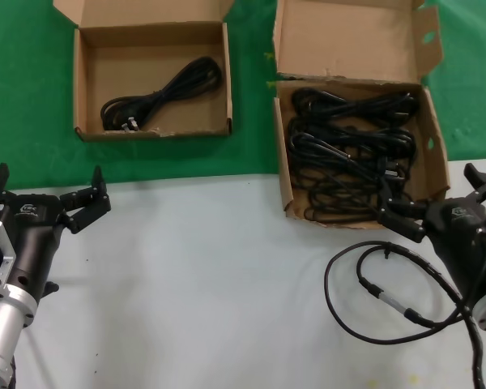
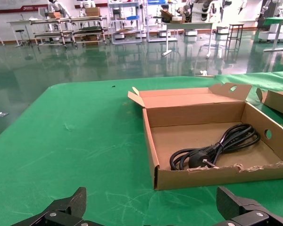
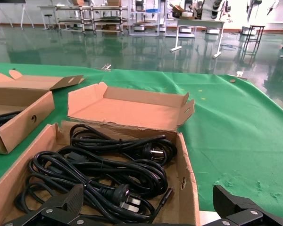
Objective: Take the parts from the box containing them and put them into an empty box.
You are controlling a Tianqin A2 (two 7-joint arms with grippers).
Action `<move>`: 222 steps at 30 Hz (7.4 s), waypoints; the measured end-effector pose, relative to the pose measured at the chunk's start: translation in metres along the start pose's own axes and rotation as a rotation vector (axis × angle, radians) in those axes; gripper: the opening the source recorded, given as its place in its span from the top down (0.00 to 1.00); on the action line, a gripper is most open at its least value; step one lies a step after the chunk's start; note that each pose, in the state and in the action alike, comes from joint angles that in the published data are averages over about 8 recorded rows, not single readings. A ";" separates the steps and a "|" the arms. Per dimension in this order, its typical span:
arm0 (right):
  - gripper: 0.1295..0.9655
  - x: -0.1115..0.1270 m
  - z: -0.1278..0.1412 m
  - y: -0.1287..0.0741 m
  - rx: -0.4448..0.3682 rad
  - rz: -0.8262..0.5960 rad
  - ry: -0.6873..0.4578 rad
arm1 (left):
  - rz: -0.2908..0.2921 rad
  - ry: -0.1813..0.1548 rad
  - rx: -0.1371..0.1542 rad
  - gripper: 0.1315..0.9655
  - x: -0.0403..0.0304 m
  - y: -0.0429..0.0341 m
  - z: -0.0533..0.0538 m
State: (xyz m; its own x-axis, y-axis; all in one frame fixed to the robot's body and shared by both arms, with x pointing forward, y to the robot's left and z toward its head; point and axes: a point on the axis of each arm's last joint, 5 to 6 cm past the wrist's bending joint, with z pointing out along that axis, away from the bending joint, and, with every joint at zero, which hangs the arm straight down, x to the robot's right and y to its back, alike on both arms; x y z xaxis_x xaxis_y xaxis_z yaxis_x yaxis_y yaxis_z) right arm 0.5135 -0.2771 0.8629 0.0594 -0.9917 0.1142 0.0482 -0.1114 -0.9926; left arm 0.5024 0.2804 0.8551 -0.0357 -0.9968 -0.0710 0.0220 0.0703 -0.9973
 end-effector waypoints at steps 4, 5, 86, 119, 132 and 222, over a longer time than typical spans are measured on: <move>0.00 0.000 0.000 0.000 0.000 0.000 0.000 | 0.000 0.000 0.000 0.00 0.0000 0.0000 0.000; 0.00 0.000 0.000 0.000 0.000 0.000 0.000 | 0.000 0.000 0.000 0.00 0.0000 0.0000 0.000; 0.00 0.000 0.000 0.000 0.000 0.000 0.000 | 0.000 0.000 0.000 0.00 0.0000 0.0000 0.000; 0.00 0.000 0.000 0.000 0.000 0.000 0.000 | 0.000 0.000 0.000 0.00 0.0000 0.0000 0.000; 0.00 0.000 0.000 0.000 0.000 0.000 0.000 | 0.000 0.000 0.000 0.00 0.0000 0.0000 0.000; 0.00 0.000 0.000 0.000 0.000 0.000 0.000 | 0.000 0.000 0.000 0.00 0.0000 0.0000 0.000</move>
State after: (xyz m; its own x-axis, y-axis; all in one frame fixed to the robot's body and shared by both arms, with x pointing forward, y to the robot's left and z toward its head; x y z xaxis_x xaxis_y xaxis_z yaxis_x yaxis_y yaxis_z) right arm 0.5135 -0.2771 0.8629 0.0594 -0.9917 0.1142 0.0482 -0.1114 -0.9926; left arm 0.5024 0.2804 0.8551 -0.0357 -0.9968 -0.0711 0.0220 0.0703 -0.9973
